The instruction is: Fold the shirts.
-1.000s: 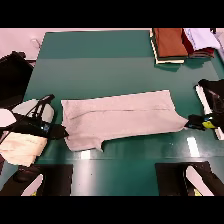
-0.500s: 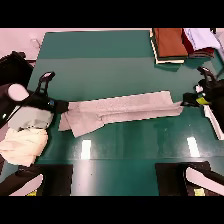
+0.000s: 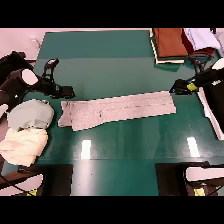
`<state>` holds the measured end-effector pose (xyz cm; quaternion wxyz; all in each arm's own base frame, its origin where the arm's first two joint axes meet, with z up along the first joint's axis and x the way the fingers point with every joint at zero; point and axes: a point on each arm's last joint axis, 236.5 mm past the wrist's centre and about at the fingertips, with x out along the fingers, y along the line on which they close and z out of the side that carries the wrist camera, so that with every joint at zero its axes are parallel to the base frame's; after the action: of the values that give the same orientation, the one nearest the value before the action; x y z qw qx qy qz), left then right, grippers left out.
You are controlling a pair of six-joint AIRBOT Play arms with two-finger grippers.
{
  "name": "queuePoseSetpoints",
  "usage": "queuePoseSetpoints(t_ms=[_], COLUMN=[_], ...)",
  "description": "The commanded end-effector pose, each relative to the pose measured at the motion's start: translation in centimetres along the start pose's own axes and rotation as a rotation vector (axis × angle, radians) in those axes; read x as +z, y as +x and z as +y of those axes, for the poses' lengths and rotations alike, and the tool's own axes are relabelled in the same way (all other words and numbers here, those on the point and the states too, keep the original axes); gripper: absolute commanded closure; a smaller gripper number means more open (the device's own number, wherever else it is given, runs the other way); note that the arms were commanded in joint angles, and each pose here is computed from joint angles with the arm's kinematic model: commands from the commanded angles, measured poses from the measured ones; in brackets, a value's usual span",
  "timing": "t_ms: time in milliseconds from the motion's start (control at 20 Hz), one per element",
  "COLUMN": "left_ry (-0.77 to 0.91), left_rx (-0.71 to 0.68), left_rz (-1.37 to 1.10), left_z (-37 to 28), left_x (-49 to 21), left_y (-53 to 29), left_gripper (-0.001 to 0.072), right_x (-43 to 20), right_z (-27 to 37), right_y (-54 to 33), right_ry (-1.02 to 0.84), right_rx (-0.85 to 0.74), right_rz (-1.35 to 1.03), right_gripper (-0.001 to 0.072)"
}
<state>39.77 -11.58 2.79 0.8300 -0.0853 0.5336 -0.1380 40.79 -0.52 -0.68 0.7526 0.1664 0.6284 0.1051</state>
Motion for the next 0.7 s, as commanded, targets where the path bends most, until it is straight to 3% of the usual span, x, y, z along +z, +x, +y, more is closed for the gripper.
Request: queuePoseSetpoints(t_ms=[0, 50, 300, 450, 500, 650], left_ry=[-0.026, -0.036, -0.126, -0.155, -0.165, -0.122], left_rx=[-0.056, -0.085, -0.201, -0.229, -0.242, -0.260], left_rz=[0.018, 0.012, -0.044, -0.023, -0.017, -0.008], left_z=[-1.6, -2.3, -4.7, -5.2, -5.5, -8.0], left_x=[0.2, 0.4, 2.1, 1.8, 1.8, 1.3], left_y=[-0.7, -0.7, -0.5, 0.2, 0.5, 2.0], left_gripper=[0.0520, 0.0680, 0.0685, 0.0685, 0.0685, 0.0685], right_x=[-1.3, -2.3, -4.0, -3.5, -3.3, -1.6], right_z=[-3.0, -4.6, -4.3, -2.2, -1.5, 0.4], right_y=[0.0, 0.4, 4.3, 7.1, 7.8, 7.4], right_ry=[0.069, 0.108, 0.221, 0.204, 0.184, 0.077], right_rx=[0.056, 0.062, 0.290, 0.325, 0.317, 0.306], right_rz=[0.029, 0.047, 0.095, 0.100, 0.105, 0.070], right_gripper=[0.0181, 0.0181, 0.0196, 0.0217, 0.0290, 0.0664])
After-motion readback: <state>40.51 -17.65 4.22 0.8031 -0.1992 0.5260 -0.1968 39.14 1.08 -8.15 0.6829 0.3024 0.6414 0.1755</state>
